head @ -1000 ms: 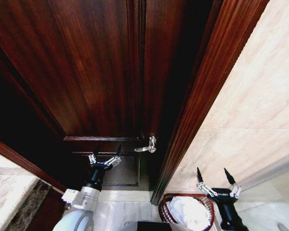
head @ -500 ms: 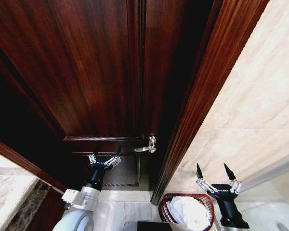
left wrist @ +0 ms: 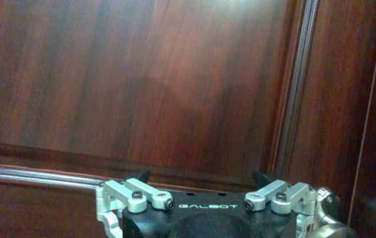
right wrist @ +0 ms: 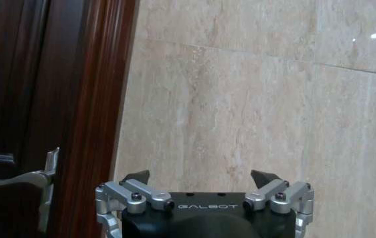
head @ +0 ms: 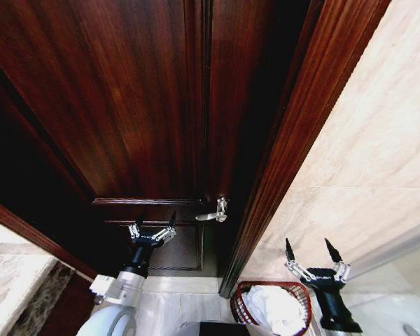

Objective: Discard the used towel into the hamper.

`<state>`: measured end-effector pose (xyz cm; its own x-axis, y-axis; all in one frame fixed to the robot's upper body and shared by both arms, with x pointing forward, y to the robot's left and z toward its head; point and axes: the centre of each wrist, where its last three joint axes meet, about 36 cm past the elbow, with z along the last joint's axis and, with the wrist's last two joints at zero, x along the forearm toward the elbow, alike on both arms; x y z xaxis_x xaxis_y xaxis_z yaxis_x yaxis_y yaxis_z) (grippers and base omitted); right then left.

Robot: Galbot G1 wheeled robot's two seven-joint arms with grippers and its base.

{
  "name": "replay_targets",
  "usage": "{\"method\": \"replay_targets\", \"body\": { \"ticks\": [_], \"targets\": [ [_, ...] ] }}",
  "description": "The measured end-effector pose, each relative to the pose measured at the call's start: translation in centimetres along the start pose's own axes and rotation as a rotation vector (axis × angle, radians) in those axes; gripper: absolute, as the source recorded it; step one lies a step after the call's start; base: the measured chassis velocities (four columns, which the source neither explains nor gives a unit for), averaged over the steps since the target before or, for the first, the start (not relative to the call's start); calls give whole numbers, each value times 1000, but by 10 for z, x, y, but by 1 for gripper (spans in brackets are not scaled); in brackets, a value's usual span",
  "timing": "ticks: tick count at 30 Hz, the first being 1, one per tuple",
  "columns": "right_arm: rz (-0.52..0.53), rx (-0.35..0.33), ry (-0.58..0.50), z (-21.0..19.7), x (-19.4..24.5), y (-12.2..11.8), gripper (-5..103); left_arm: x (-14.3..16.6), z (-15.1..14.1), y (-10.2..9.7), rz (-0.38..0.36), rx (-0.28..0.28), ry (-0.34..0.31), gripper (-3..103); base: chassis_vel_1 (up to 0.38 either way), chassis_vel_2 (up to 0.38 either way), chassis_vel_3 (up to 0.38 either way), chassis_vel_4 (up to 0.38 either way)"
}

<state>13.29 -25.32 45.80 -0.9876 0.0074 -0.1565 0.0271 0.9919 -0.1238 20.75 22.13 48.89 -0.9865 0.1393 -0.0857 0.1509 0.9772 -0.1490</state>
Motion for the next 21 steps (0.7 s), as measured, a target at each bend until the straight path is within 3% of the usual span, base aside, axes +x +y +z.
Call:
{"method": "replay_targets", "body": {
  "ticks": [8, 21],
  "targets": [
    [0, 0, 1, 0, 0, 0, 100, 0, 0, 0, 0, 0, 0, 100, 149, -147, -147, 138],
    [0, 0, 2, 0, 0, 0, 100, 0, 0, 0, 0, 0, 1, 100, 243, -232, -244, 245]
  ]
}}
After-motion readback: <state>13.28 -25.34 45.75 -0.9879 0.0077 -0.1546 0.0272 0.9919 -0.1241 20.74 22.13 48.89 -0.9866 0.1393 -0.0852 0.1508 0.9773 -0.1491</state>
